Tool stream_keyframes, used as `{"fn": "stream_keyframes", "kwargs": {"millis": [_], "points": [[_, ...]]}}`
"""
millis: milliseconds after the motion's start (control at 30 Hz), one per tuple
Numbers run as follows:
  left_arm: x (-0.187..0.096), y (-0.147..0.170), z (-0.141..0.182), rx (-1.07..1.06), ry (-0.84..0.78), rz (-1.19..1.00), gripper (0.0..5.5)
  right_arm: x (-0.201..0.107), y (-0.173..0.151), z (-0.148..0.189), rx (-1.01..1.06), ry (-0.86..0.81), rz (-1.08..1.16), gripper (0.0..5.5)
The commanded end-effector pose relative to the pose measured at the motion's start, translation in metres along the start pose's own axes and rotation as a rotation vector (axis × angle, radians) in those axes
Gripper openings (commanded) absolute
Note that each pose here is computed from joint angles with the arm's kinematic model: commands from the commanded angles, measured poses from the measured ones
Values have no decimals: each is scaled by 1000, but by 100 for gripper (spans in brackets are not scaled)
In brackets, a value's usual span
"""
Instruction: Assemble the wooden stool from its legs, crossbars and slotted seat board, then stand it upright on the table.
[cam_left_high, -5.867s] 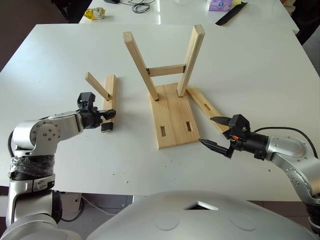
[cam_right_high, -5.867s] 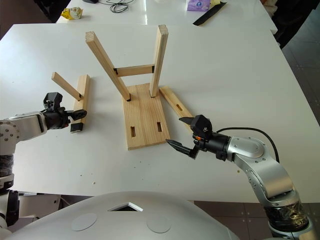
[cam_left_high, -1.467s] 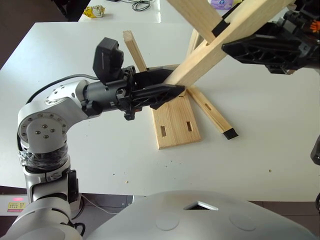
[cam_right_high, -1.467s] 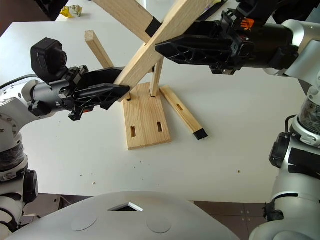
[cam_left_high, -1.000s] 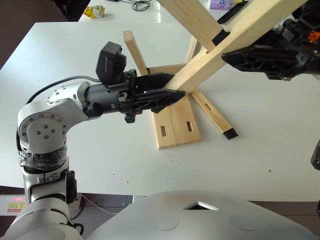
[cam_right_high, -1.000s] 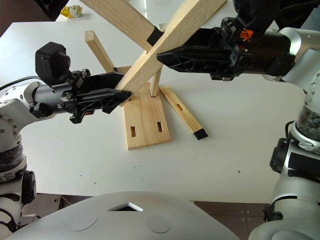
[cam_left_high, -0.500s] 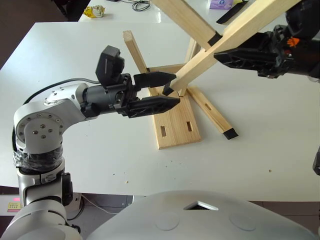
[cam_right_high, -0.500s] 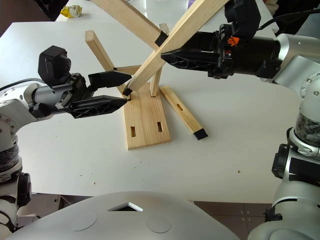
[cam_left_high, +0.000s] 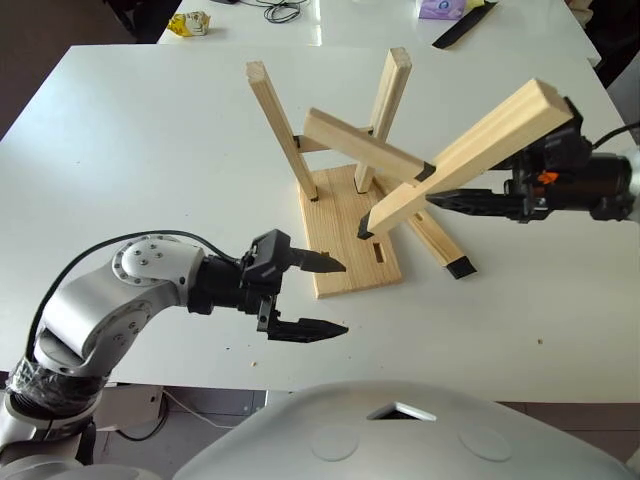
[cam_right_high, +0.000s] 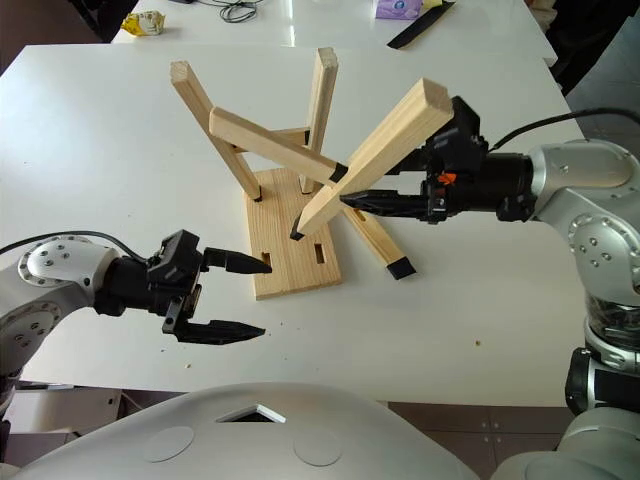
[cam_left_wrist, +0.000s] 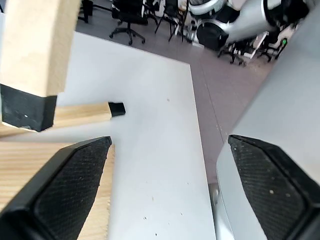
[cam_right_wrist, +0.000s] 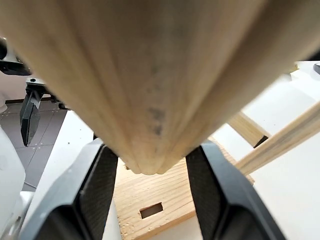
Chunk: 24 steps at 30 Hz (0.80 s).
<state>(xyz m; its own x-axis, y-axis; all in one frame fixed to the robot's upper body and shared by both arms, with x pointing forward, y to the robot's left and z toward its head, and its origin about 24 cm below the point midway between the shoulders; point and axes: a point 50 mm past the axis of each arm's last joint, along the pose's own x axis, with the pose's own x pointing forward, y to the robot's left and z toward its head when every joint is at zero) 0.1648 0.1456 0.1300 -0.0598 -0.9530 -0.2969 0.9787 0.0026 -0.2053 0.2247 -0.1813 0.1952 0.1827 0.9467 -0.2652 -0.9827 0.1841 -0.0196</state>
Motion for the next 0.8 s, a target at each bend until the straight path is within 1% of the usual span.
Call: {"fn": "stream_keyframes", "kwargs": {"millis": [33,300,667,800], "points": [[7,8,-18,82,110,57,433,7,0,-14,-74,53,-5,203],[14,18,-42,189,224,101,433,10,-2,-29,-178,132,-1,203],[14,24,-48,213,240,126,433,8,8,-38,-168,164,60,202],[14,24,-52,214,253,134,433,6,7,-40,-185,180,54,202]]}}
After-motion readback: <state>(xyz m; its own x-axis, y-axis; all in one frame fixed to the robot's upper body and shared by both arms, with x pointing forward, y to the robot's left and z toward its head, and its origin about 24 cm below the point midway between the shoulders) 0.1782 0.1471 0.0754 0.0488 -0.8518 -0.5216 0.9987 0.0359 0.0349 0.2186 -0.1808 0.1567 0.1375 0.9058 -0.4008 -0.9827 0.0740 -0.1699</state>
